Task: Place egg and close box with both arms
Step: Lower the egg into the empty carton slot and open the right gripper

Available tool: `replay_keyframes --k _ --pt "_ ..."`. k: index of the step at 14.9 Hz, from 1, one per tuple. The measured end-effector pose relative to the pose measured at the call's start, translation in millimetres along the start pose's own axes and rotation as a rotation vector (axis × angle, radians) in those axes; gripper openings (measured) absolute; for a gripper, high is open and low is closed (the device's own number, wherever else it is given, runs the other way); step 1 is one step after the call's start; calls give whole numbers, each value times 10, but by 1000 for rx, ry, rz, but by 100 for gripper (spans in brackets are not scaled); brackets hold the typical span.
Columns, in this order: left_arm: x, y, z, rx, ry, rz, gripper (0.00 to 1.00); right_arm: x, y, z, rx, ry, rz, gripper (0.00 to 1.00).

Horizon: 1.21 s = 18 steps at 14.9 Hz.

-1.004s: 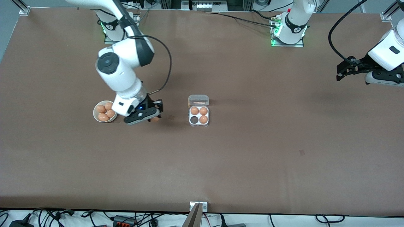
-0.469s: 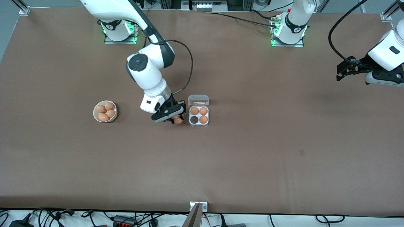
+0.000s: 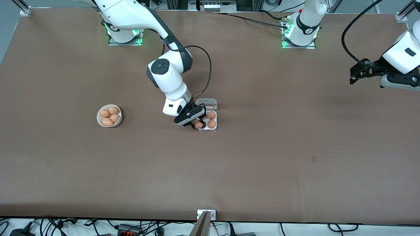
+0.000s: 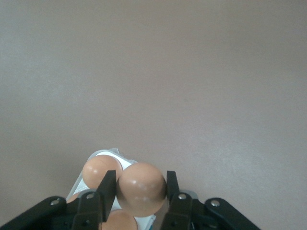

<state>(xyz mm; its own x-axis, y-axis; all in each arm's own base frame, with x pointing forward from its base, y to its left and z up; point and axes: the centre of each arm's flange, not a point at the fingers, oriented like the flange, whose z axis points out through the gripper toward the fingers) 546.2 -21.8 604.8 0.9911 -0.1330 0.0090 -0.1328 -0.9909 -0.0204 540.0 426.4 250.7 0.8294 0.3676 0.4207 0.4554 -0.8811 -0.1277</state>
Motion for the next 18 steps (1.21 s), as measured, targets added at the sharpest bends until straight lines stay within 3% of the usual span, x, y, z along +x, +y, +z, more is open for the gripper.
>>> replay_keyframes --k 4,18 --pt "1 4 -1 0 0 1 100 -70 -131 152 -30 7 -44 47" --pt "1 4 -2 0 0 1 100 -244 -174 382 -36 15 -46 47"
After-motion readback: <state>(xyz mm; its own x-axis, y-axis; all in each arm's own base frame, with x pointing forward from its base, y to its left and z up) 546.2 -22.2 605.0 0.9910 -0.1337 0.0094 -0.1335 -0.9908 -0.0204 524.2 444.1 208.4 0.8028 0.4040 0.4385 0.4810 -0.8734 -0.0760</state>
